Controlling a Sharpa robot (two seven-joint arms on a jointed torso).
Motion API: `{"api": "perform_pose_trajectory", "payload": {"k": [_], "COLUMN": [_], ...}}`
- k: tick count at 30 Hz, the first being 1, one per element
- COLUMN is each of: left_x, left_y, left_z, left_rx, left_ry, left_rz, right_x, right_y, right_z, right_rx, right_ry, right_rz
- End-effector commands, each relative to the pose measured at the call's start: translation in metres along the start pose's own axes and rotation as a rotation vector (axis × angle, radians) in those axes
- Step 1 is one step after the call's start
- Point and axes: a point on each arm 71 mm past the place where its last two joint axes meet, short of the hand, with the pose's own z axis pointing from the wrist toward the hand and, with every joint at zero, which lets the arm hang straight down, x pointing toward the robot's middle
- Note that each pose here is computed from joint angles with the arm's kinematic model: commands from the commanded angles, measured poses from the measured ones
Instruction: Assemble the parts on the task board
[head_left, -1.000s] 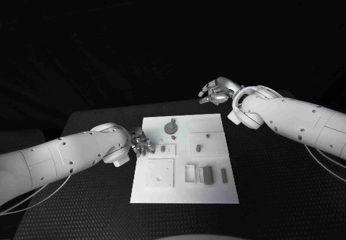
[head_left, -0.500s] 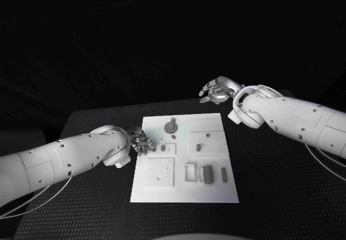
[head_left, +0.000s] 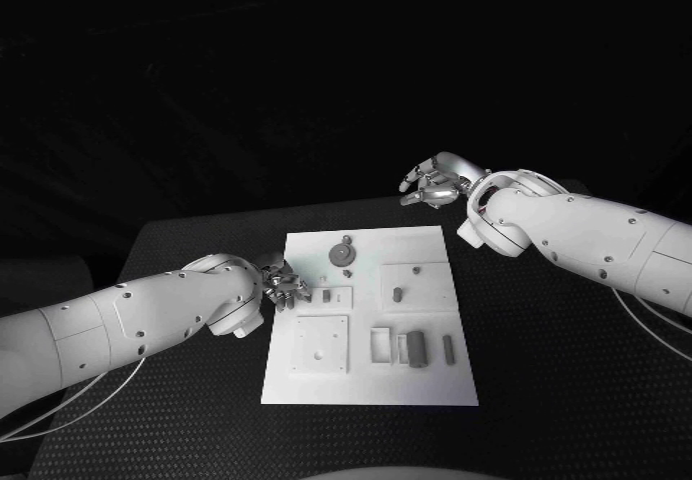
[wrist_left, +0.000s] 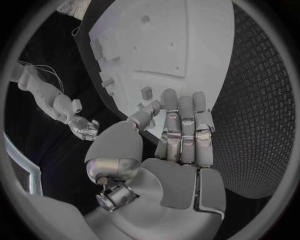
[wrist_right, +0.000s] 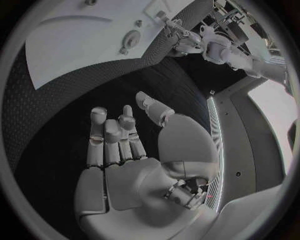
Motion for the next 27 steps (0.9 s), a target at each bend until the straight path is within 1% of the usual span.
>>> {"api": "perform_pose_trajectory", "payload": {"k": [1, 6, 16, 27], "left_x": [0.0006, 0.0026, 0.0031, 0.0049], "left_y": [-0.0013, 0.0003, 0.0027, 0.0025], "left_z": [0.0005, 0.0014, 0.0027, 0.0030], "left_rx": [0.014, 0.008, 0.002, -0.001], "left_ry": [-0.016, -0.005, -0.010, -0.002], "left_rz": [0.005, 0.009, 0.008, 0.014], "right_x": [0.0008, 0.0007, 0.0005, 0.0001], "right_y": [0.0008, 0.0005, 0.0003, -0.0003], "right_z": [-0.0002, -0.0002, -0.0004, -0.0008], "right_rx": [-0.006, -0.005, -0.005, -0.004], "right_ry": [0.008, 0.008, 0.008, 0.008], "right_rz": [0.000, 0.000, 0.000, 0.000]}}
